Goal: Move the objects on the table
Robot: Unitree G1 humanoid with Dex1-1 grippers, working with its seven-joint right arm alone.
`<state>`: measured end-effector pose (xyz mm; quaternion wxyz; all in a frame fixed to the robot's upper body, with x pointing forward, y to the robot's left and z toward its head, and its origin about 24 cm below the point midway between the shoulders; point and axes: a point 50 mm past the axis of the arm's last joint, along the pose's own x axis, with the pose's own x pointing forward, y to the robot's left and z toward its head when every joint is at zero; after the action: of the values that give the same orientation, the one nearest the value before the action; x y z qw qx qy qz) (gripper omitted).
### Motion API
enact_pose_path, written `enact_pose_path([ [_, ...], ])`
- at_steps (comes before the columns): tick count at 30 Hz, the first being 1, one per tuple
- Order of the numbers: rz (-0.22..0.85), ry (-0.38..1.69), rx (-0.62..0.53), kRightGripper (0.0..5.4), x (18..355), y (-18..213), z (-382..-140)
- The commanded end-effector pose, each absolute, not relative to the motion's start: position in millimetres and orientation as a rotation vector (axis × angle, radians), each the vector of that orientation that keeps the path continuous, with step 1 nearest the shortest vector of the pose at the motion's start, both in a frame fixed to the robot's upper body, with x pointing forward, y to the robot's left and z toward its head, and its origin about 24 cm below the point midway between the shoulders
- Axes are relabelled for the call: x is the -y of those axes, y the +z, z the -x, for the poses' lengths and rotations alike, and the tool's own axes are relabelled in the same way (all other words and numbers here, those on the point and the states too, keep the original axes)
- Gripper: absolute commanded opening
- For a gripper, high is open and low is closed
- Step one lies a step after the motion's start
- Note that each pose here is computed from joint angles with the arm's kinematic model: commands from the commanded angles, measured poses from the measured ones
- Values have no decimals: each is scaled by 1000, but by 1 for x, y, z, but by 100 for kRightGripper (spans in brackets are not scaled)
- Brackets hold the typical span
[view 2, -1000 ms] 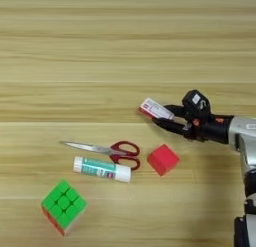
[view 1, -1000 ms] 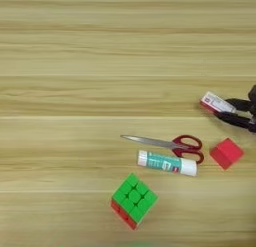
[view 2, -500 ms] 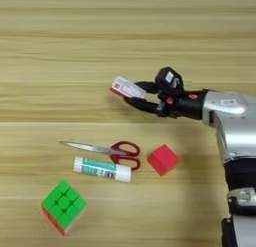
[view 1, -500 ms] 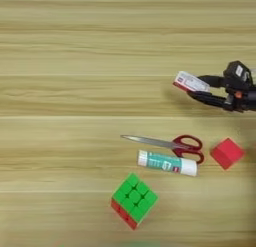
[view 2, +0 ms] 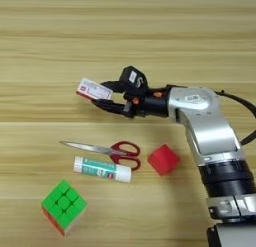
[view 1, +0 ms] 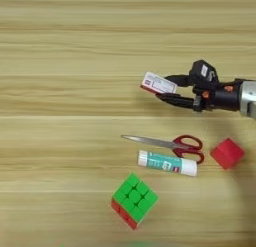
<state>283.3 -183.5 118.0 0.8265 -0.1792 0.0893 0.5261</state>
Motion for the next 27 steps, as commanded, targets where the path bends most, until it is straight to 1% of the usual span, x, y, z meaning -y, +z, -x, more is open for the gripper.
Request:
enact_pose_path([
  [1,456,1134,-81,209,167,145,-280],
  [6,450,1185,-100,209,148,139,-270],
  [18,440,1295,-167,209,106,112,-261],
  [22,433,1318,-189,209,96,103,-260],
  [27,433,1334,-226,209,91,93,-258],
])
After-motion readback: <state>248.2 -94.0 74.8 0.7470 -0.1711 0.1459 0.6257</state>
